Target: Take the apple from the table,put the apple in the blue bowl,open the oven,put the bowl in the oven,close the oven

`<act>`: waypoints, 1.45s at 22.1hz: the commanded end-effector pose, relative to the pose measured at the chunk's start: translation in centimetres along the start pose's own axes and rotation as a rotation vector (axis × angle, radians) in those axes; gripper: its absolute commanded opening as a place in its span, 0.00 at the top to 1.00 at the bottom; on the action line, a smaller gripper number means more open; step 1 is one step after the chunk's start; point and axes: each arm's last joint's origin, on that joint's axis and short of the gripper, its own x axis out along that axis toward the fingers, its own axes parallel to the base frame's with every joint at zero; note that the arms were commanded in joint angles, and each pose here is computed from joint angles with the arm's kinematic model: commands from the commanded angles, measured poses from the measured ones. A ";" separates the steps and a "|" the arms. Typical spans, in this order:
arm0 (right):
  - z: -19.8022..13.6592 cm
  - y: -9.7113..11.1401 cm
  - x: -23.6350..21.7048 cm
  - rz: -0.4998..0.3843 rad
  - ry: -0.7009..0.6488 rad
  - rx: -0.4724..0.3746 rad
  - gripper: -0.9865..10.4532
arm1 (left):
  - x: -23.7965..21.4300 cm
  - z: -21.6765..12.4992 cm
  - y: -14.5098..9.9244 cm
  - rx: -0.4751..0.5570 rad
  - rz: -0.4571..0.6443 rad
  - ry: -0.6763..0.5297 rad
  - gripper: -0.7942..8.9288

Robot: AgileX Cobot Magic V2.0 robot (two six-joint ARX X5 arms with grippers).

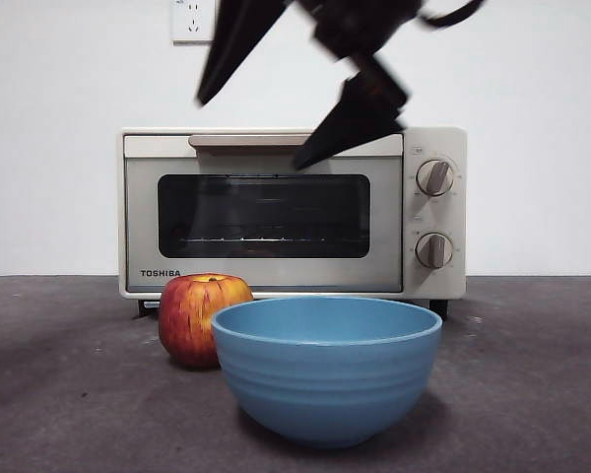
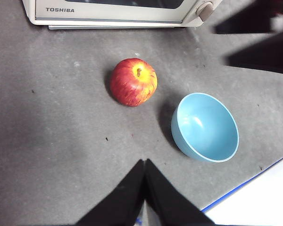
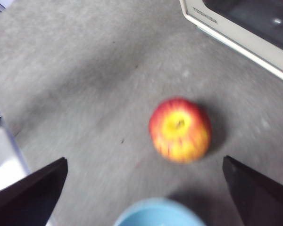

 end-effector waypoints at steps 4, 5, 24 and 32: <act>1.8 -0.3 5.7 -0.037 0.069 -0.005 0.45 | -0.4 0.5 -0.3 0.021 -0.009 -0.019 0.91; 1.8 -0.4 6.8 -0.047 0.085 -0.004 0.45 | -0.4 0.5 -0.3 0.020 -0.009 -0.019 0.91; -1.1 -1.9 14.7 -0.217 0.195 -0.001 0.59 | -0.4 0.4 -0.3 0.018 -0.009 -0.018 0.91; 1.2 -0.3 12.1 -0.195 0.147 -0.006 0.64 | -0.4 0.5 -0.3 0.018 -0.009 -0.019 0.91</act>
